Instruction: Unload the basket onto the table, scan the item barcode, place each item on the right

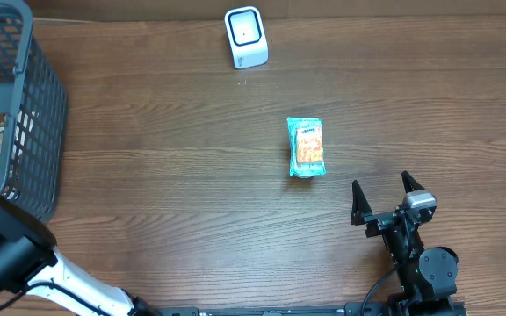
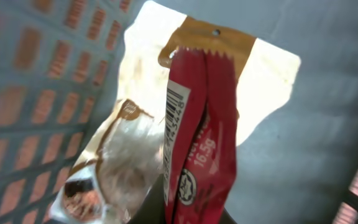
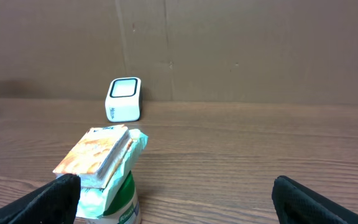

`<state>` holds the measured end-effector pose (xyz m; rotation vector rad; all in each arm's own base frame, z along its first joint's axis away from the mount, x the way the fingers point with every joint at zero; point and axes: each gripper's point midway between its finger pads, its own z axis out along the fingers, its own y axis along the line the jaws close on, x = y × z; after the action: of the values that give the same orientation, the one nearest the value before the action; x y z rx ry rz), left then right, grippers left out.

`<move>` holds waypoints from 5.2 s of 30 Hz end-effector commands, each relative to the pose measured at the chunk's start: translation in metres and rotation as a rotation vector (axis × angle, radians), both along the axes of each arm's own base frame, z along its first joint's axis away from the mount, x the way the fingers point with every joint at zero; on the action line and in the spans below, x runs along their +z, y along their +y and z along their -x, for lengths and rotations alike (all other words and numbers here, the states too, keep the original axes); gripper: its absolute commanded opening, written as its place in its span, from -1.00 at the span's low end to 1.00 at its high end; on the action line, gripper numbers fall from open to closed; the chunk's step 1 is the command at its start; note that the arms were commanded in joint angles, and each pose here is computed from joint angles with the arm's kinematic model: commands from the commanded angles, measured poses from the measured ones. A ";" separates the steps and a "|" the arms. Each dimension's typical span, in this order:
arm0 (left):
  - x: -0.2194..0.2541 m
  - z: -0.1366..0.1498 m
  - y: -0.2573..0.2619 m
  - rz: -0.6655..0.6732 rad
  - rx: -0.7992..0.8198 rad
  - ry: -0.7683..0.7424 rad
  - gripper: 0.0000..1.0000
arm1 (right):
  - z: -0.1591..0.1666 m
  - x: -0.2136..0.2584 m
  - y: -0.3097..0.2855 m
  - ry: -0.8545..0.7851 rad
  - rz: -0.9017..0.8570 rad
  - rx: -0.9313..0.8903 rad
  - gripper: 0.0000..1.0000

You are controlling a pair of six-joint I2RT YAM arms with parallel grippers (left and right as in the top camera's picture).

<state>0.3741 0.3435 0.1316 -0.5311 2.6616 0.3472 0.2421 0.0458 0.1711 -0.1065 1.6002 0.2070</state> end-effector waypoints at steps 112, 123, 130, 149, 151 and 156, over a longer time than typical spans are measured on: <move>0.042 -0.029 0.004 0.155 0.148 -0.142 -0.92 | 0.000 -0.001 0.000 -0.007 0.007 0.001 1.00; -0.045 -0.002 0.001 0.148 0.170 0.033 -0.92 | 0.000 -0.001 0.000 -0.007 0.007 0.001 1.00; -0.085 0.002 -0.003 0.150 0.169 0.031 -0.90 | 0.000 -0.001 0.000 -0.007 0.007 0.001 1.00; -0.049 -0.012 0.006 0.115 0.163 -0.039 0.94 | 0.000 -0.001 0.000 -0.007 0.007 0.001 1.00; -0.052 -0.009 0.004 0.127 0.164 -0.025 1.00 | 0.000 -0.001 0.000 -0.007 0.007 0.001 1.00; -0.064 -0.002 0.001 0.147 0.172 0.016 0.99 | 0.000 -0.001 0.000 -0.007 0.007 0.001 1.00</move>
<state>0.3720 0.3448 0.0589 -0.8224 2.6889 0.2010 0.2421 0.0459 0.1712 -0.1067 1.5998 0.2073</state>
